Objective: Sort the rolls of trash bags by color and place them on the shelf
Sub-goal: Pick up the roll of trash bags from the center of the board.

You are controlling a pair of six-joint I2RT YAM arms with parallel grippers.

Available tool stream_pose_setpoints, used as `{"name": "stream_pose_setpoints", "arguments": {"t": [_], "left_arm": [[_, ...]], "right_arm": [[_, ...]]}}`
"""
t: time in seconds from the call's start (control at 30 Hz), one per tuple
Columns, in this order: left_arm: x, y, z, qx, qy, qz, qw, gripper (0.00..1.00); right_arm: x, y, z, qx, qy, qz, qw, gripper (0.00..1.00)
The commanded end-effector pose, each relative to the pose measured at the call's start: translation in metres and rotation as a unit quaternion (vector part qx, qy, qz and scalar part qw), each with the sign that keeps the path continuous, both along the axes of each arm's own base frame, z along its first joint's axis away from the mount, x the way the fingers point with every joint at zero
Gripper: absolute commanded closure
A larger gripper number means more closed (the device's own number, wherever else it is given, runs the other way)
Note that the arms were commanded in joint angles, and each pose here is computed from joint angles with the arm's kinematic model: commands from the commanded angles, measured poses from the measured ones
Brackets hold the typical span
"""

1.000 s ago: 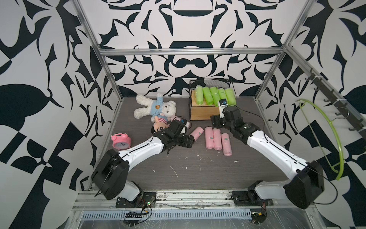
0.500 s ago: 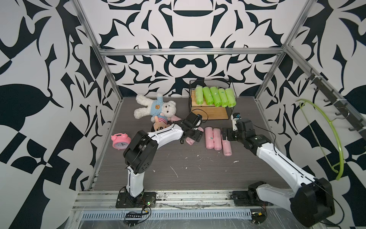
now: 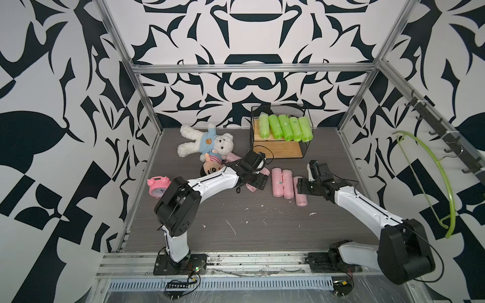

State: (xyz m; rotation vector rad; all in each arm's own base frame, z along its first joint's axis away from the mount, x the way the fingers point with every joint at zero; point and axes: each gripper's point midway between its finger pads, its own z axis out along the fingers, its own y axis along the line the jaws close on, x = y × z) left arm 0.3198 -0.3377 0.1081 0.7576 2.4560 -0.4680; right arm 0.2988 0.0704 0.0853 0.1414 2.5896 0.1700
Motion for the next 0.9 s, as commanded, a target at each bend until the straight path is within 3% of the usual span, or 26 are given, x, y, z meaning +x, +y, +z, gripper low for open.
{"name": "stream_pose_setpoints", "arguments": {"t": [0.0, 0.3, 0.63, 0.87], "left_arm": [[-0.01, -0.007, 0.02, -0.048, 0.004, -0.005, 0.999, 0.12], [-0.023, -0.001, 0.024, -0.07, 0.017, 0.001, 0.997, 0.12], [-0.032, 0.005, 0.019, -0.069, 0.028, 0.001, 0.997, 0.12], [-0.034, 0.013, 0.019, -0.063, 0.022, 0.008, 0.998, 0.12]], "right_arm": [[-0.017, -0.003, -0.009, 0.016, 0.027, -0.026, 0.999, 0.22], [-0.018, 0.003, -0.024, 0.046, 0.023, -0.052, 0.997, 0.25], [0.019, 0.006, -0.037, 0.008, 0.027, -0.038, 0.999, 0.26], [0.041, 0.021, -0.048, 0.02, 0.033, -0.016, 0.999, 0.34]]}}
